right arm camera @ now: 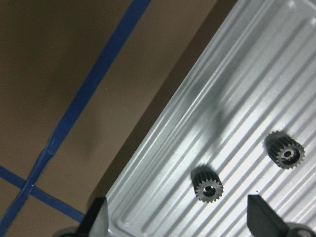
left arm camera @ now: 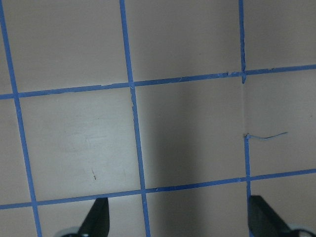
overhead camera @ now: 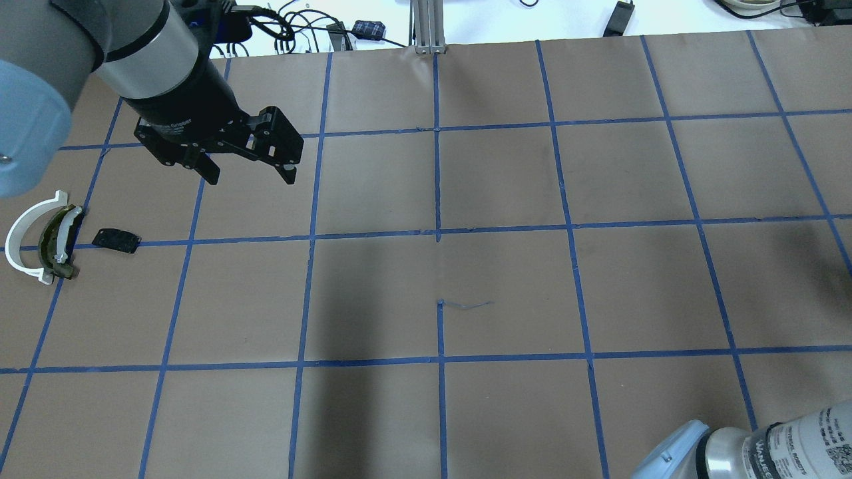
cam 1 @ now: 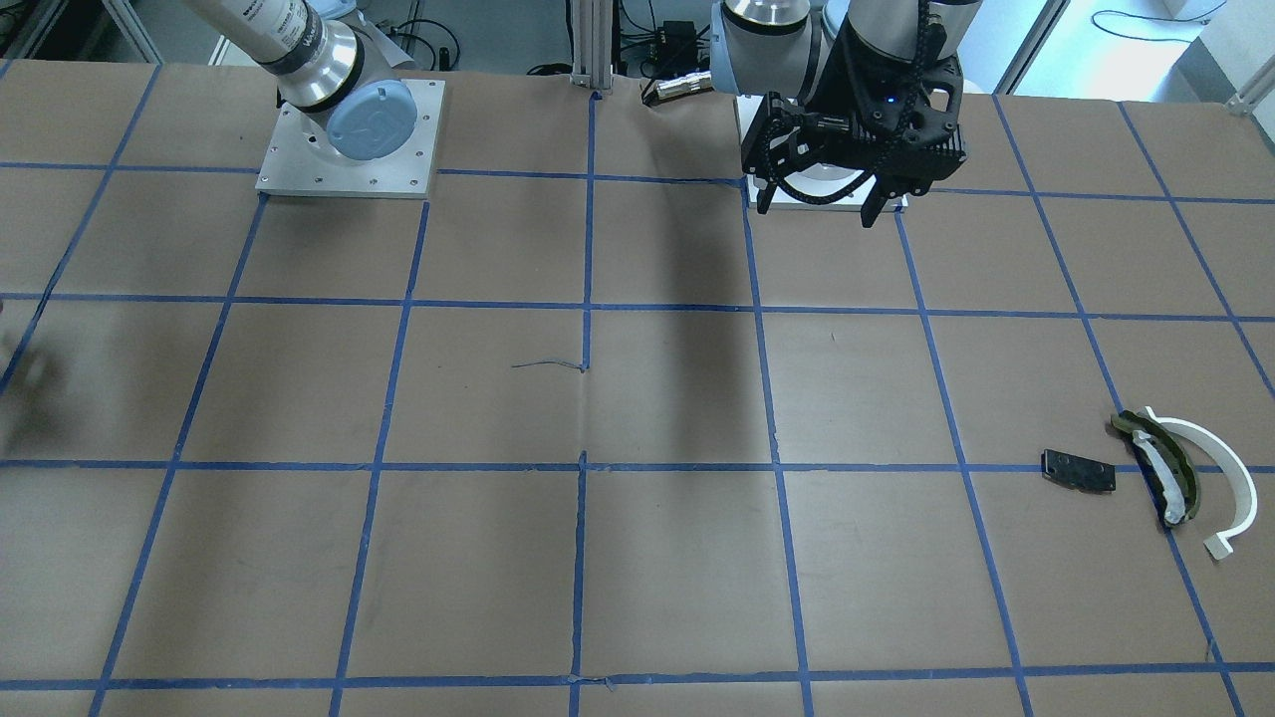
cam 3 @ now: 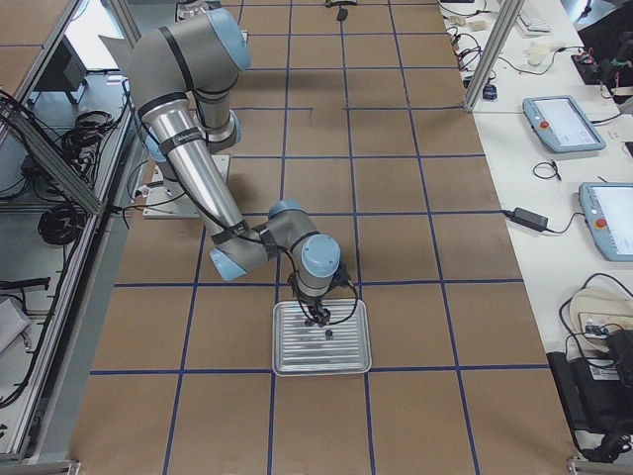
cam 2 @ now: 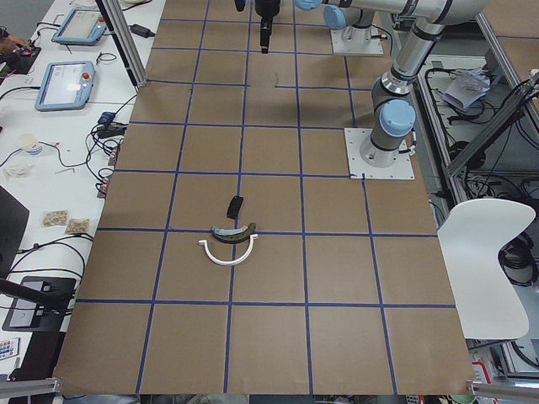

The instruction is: Place bearing gear from tray to pile

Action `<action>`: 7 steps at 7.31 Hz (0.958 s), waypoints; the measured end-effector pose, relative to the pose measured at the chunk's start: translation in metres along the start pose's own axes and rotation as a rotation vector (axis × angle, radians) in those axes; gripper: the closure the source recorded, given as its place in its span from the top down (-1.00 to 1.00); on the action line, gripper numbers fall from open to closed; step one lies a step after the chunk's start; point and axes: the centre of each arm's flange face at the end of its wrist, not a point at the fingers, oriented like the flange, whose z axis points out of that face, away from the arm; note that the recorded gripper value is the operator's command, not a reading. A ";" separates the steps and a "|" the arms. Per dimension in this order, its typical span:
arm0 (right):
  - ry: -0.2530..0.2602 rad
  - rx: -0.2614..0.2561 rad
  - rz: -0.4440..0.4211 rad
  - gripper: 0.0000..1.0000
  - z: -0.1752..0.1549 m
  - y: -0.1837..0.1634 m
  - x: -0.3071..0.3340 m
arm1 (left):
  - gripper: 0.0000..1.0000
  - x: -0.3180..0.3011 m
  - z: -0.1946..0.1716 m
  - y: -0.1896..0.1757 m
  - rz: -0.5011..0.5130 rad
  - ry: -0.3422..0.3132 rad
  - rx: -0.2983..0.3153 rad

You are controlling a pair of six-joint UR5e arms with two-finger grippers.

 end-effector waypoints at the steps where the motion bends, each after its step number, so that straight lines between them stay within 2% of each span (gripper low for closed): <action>1: -0.005 0.001 -0.025 1.00 0.012 0.001 0.004 | 1.00 0.000 0.001 0.000 0.001 0.000 -0.002; 2: -0.002 0.001 -0.046 1.00 0.020 0.002 0.006 | 1.00 0.000 0.000 -0.001 0.002 0.001 -0.003; 3: 0.004 0.001 -0.059 0.91 0.024 0.002 0.008 | 1.00 -0.001 -0.002 -0.001 0.003 0.000 0.000; 7: 0.019 0.035 -0.066 0.44 0.024 -0.001 0.012 | 1.00 -0.001 -0.005 -0.002 0.010 -0.003 0.006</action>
